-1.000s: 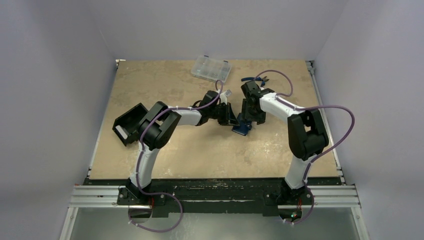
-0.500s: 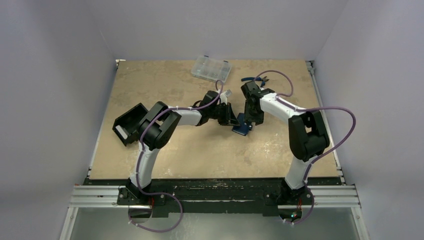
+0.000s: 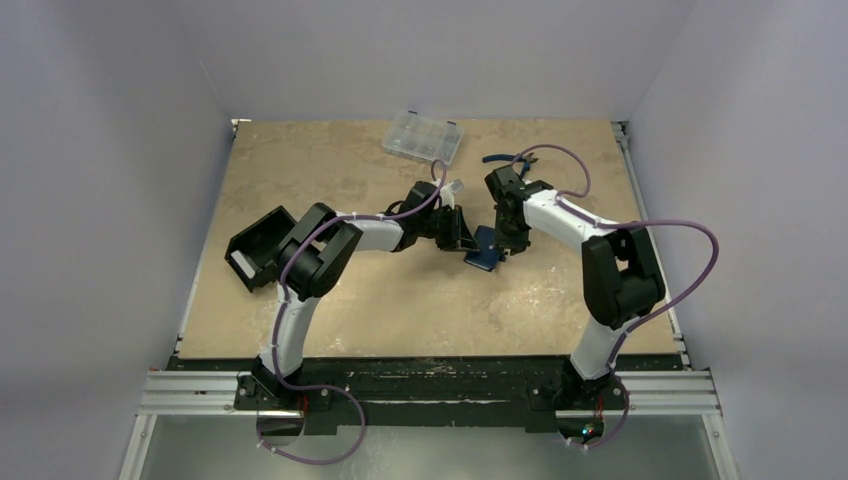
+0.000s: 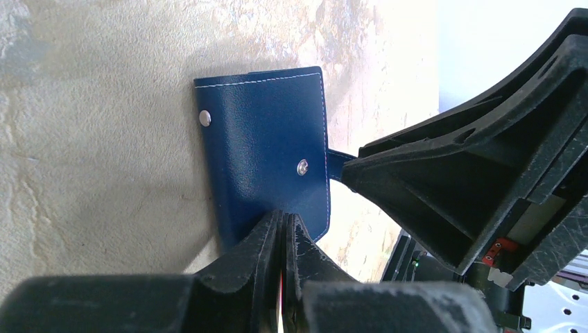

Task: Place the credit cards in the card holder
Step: Close the card holder at the center of the board.

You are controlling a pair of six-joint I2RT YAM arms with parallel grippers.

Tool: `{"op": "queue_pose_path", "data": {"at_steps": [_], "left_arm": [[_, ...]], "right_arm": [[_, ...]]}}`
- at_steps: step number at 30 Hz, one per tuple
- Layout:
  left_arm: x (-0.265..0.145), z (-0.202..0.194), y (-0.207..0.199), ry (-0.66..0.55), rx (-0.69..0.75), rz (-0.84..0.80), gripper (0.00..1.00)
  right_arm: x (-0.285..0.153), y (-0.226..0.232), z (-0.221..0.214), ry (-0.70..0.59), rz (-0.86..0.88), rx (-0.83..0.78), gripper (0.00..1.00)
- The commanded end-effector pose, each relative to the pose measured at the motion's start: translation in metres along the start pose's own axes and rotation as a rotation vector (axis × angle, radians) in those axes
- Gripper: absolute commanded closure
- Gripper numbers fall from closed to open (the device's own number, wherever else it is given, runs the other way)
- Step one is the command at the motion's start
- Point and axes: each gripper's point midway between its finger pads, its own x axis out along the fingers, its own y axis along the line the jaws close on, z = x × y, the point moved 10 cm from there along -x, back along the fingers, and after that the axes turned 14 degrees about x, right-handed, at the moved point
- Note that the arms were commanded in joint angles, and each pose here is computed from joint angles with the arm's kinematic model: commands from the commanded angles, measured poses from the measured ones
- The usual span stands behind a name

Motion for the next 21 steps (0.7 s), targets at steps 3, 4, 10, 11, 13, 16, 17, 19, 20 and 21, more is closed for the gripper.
{"op": "queue_pose_path", "data": {"at_steps": [3,4,10,11,13,16,17,19,20,21], "left_arm": [[0.011,-0.030,0.012,0.094,-0.009,0.087,0.96],[0.011,-0.030,0.012,0.096,-0.009,0.087,0.96],[0.011,-0.031,0.012,0.098,-0.006,0.088,0.96],[0.011,-0.031,0.011,0.099,-0.007,0.088,0.96],[0.011,-0.032,0.011,0.101,-0.005,0.090,0.96],[0.010,-0.031,0.011,0.102,-0.002,0.092,0.96],[0.010,-0.031,0.011,0.102,0.000,0.092,0.96],[0.010,-0.031,0.011,0.104,0.002,0.094,0.96],[0.010,-0.031,0.011,0.103,0.002,0.095,0.96],[0.009,-0.031,0.011,0.105,0.001,0.095,0.96]], "right_arm": [[-0.012,-0.001,0.002,-0.025,0.021,0.029,0.72],[-0.013,-0.002,0.002,-0.026,0.021,0.030,0.74],[-0.017,-0.002,0.001,-0.042,0.056,0.046,0.89],[-0.018,-0.003,0.002,-0.053,0.064,0.050,0.93],[-0.019,-0.002,0.005,-0.078,0.104,0.071,1.00],[-0.020,-0.004,0.010,-0.092,0.178,0.104,1.00],[-0.021,-0.005,0.011,-0.096,0.198,0.113,1.00],[-0.020,-0.007,0.014,-0.093,0.239,0.124,1.00],[-0.018,-0.008,0.015,-0.091,0.256,0.126,1.00],[-0.016,-0.009,0.017,-0.084,0.269,0.131,1.00]]}}
